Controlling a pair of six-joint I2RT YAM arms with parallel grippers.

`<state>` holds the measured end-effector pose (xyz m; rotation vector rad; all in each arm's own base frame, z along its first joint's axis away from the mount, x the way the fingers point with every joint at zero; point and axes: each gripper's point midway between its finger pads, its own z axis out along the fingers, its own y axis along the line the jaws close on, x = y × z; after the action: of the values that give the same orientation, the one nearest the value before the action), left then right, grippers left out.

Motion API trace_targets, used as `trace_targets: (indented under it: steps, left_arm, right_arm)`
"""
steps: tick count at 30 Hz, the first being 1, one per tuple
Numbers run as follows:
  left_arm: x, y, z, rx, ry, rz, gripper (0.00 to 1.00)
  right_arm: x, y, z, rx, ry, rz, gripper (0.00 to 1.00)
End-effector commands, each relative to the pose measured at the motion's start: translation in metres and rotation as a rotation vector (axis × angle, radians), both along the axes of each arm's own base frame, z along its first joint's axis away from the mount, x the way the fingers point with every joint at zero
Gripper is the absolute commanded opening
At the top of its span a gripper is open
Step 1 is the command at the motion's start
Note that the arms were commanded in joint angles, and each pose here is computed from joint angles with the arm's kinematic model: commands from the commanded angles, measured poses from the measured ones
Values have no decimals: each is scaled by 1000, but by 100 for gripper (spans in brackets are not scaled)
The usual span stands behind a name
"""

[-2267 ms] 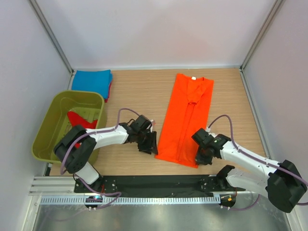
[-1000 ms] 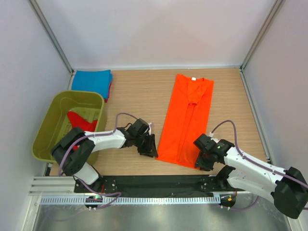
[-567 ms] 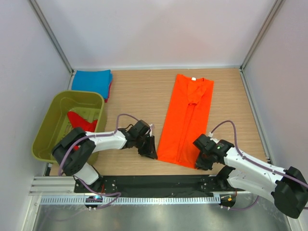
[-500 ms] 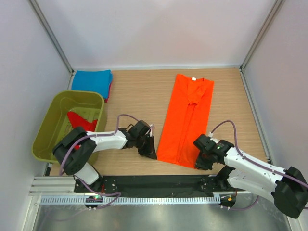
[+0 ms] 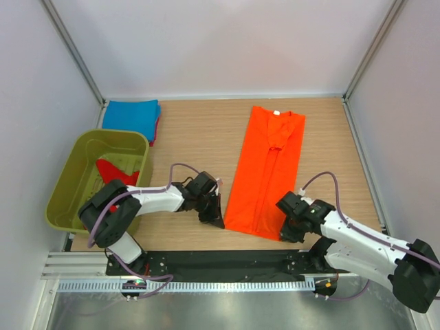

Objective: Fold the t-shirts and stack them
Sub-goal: Fold the tshirt

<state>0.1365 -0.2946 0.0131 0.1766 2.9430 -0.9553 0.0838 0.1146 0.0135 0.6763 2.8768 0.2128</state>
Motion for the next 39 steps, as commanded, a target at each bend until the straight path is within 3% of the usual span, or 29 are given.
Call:
trace_targets:
  steps: [1, 20, 26, 39]
  left_arm:
    - [1, 19, -14, 134, -11, 25, 0]
    - [82, -24, 46, 90, -73, 66, 0]
    - [113, -27, 57, 79, -82, 102, 0]
    - [215, -65, 114, -131, -109, 166, 0]
  right_arm:
    - [14, 0, 14, -35, -48, 8, 1]
    - [84, 5, 57, -212, -190, 93, 1]
    - [111, -15, 68, -200, -196, 49, 1]
    - [195, -46, 90, -214, -262, 9, 1]
